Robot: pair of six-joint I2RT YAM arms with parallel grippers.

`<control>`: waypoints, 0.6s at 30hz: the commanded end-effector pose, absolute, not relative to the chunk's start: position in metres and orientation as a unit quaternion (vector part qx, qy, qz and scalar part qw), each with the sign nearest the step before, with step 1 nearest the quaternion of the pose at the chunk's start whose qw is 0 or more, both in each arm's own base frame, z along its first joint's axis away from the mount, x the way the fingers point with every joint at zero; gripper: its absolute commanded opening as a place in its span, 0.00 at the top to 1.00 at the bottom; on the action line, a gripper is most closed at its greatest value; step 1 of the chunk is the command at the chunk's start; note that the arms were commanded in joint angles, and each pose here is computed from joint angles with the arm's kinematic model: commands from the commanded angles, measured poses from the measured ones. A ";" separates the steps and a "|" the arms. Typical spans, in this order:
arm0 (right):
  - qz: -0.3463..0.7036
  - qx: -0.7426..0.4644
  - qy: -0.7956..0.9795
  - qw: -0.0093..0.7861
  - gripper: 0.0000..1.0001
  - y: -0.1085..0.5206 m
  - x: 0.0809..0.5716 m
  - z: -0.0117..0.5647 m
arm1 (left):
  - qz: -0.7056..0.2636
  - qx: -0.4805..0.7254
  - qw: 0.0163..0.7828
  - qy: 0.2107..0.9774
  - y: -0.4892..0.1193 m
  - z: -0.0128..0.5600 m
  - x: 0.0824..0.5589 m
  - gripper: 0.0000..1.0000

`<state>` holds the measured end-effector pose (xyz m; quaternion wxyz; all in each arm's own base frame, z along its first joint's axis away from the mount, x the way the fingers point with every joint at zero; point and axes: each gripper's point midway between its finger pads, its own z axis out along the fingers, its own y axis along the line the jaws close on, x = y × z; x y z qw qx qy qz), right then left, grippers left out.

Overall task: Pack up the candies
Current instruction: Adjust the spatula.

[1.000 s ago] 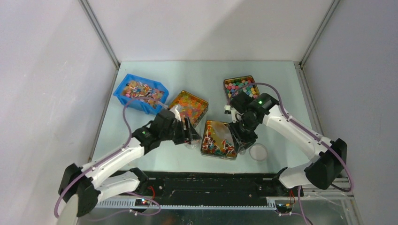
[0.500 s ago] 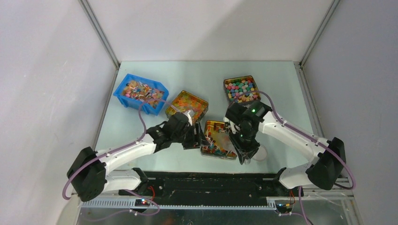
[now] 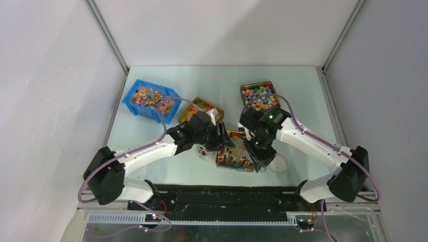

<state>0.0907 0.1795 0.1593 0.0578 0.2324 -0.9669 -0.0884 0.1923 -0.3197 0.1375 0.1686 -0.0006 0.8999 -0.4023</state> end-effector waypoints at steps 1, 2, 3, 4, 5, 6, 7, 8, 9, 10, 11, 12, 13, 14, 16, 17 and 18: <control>-0.113 0.239 -0.964 0.010 1.00 0.196 0.107 0.175 | -0.405 0.017 0.153 0.901 -0.333 0.137 0.188 0.35; -0.116 0.237 -0.964 0.006 1.00 0.197 0.109 0.176 | -0.404 0.017 0.150 0.902 -0.333 0.135 0.187 0.36; -0.120 0.235 -0.964 0.002 1.00 0.198 0.111 0.177 | -0.401 0.017 0.148 0.904 -0.334 0.132 0.187 0.38; -0.123 0.233 -0.965 -0.002 1.00 0.198 0.112 0.179 | -0.398 0.016 0.146 0.905 -0.333 0.130 0.186 0.40; -0.128 0.229 -0.965 -0.005 1.00 0.199 0.114 0.180 | -0.396 0.015 0.147 0.906 -0.333 0.129 0.186 0.42; -0.131 0.224 -0.966 -0.011 1.00 0.199 0.116 0.182 | -0.395 0.015 0.147 0.907 -0.332 0.128 0.186 0.44; -0.137 0.219 -0.966 -0.017 1.00 0.199 0.118 0.184 | -0.393 0.013 0.149 0.907 -0.332 0.128 0.187 0.45; -0.146 0.211 -0.966 -0.022 1.00 0.199 0.121 0.186 | -0.392 0.012 0.151 0.907 -0.331 0.128 0.187 0.46; -0.150 0.207 -0.966 -0.026 1.00 0.199 0.124 0.187 | -0.392 0.011 0.151 0.907 -0.331 0.128 0.187 0.46; -0.157 0.206 -0.966 -0.022 1.00 0.201 0.123 0.187 | -0.392 0.011 0.152 0.907 -0.331 0.129 0.188 0.46; -0.164 0.203 -0.965 -0.024 1.00 0.202 0.124 0.187 | -0.393 0.011 0.153 0.907 -0.331 0.129 0.188 0.46; -0.171 0.201 -0.964 -0.020 1.00 0.203 0.123 0.187 | -0.393 0.011 0.154 0.907 -0.331 0.130 0.188 0.46; -0.175 0.200 -0.964 -0.020 1.00 0.204 0.123 0.187 | -0.393 0.011 0.154 0.906 -0.331 0.130 0.188 0.46; -0.176 0.199 -0.964 -0.018 1.00 0.203 0.122 0.186 | -0.393 0.011 0.154 0.906 -0.331 0.130 0.188 0.46; -0.178 0.200 -0.963 -0.017 1.00 0.204 0.122 0.184 | -0.391 0.010 0.157 0.907 -0.330 0.131 0.188 0.45; -0.176 0.200 -0.964 -0.016 1.00 0.202 0.121 0.183 | -0.391 0.010 0.159 0.907 -0.329 0.132 0.188 0.43; -0.175 0.201 -0.964 -0.016 1.00 0.202 0.121 0.181 | -0.391 0.008 0.162 0.906 -0.328 0.133 0.189 0.42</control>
